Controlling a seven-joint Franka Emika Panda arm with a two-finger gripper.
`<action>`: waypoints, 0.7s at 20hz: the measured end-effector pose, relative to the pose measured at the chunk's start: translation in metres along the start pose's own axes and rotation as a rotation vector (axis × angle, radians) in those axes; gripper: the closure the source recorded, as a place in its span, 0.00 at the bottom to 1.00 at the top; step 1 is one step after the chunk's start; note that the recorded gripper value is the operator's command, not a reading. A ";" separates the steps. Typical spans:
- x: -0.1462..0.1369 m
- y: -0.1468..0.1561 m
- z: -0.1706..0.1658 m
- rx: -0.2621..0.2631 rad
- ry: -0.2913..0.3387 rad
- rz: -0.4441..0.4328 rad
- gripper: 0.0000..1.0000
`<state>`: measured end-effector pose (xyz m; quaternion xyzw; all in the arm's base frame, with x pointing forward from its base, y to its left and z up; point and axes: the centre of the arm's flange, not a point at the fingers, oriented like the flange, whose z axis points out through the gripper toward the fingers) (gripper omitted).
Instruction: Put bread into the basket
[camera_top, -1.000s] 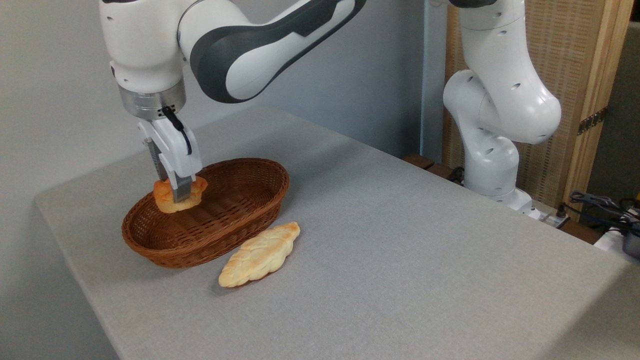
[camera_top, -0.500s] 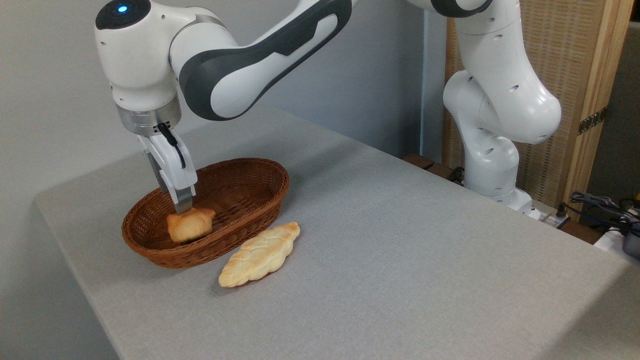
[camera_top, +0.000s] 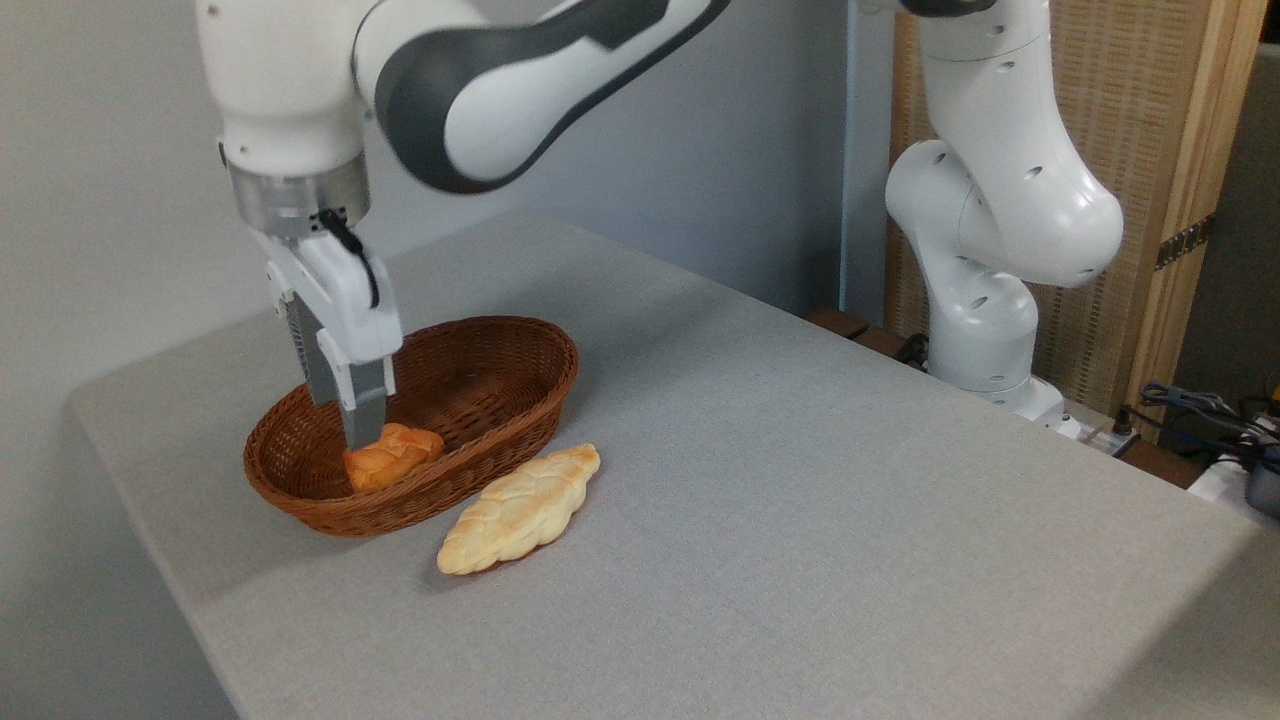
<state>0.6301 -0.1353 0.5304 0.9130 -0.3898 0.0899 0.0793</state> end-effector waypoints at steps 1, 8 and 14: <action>-0.005 -0.006 -0.007 0.018 -0.002 -0.007 0.00; -0.066 -0.056 -0.054 0.067 -0.050 -0.035 0.00; -0.083 -0.065 -0.057 0.056 -0.087 -0.031 0.00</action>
